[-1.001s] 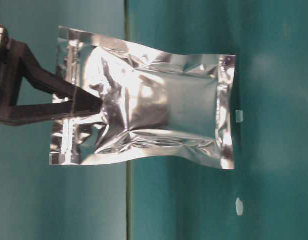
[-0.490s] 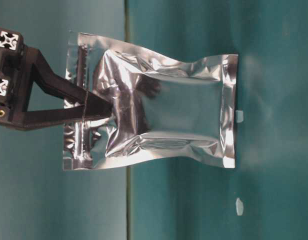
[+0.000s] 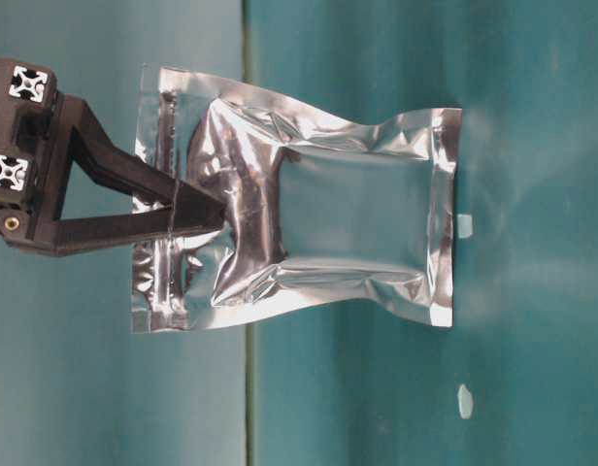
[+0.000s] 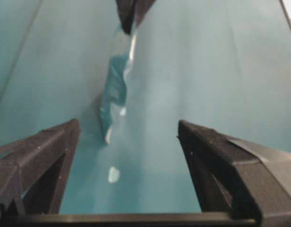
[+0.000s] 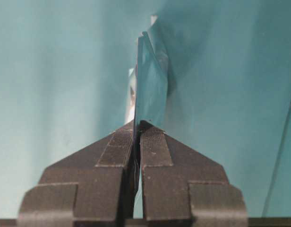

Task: Hand over the silver zip bag and make it stand upright.
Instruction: 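Move the open left gripper toward the bag's left edge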

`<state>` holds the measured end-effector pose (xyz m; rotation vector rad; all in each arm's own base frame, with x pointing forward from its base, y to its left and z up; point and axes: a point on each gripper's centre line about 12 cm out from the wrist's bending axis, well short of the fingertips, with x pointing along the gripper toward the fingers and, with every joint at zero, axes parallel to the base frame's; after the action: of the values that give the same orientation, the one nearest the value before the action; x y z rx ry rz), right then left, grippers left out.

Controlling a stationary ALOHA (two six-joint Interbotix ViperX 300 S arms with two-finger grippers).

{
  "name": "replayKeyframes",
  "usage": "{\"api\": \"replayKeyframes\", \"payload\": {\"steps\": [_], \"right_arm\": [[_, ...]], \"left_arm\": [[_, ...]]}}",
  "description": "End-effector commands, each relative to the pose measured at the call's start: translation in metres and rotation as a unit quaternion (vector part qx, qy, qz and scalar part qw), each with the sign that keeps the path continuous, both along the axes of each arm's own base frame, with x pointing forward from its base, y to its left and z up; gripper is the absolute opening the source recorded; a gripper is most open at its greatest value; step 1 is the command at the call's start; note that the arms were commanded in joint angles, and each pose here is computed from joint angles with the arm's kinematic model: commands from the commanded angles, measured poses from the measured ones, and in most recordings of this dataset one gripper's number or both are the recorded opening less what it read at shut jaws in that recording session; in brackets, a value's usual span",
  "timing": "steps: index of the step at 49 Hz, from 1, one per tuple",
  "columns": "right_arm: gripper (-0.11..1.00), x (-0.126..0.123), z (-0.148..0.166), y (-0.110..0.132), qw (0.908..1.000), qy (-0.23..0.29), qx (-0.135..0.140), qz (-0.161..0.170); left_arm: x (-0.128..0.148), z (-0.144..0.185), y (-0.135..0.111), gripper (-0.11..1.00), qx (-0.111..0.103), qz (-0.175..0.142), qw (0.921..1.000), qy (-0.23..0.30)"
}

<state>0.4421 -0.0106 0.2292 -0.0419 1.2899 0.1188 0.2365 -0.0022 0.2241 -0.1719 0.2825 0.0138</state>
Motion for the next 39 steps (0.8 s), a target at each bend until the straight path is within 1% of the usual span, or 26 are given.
{"api": "replayKeyframes", "payload": {"steps": [1,12,24,39], "right_arm": [[0.02,0.002,0.007,0.002,0.9999,-0.012,-0.002,0.004],[0.02,0.000,0.005,0.001,1.0000,-0.008,-0.001,0.002],[0.02,0.000,0.004,0.001,1.0000,-0.007,-0.001,0.002],[0.02,0.000,0.002,0.001,1.0000,-0.005,-0.001,0.001]], "left_arm": [[0.006,-0.007,-0.001,0.90,0.000,-0.002,1.0000,-0.005],[0.029,-0.042,0.001,0.90,-0.002,0.001,1.0000,-0.001],[0.064,-0.076,0.002,0.90,-0.005,0.003,1.0000,-0.002],[0.102,-0.110,0.013,0.90,-0.006,0.018,0.9998,0.002]]}}
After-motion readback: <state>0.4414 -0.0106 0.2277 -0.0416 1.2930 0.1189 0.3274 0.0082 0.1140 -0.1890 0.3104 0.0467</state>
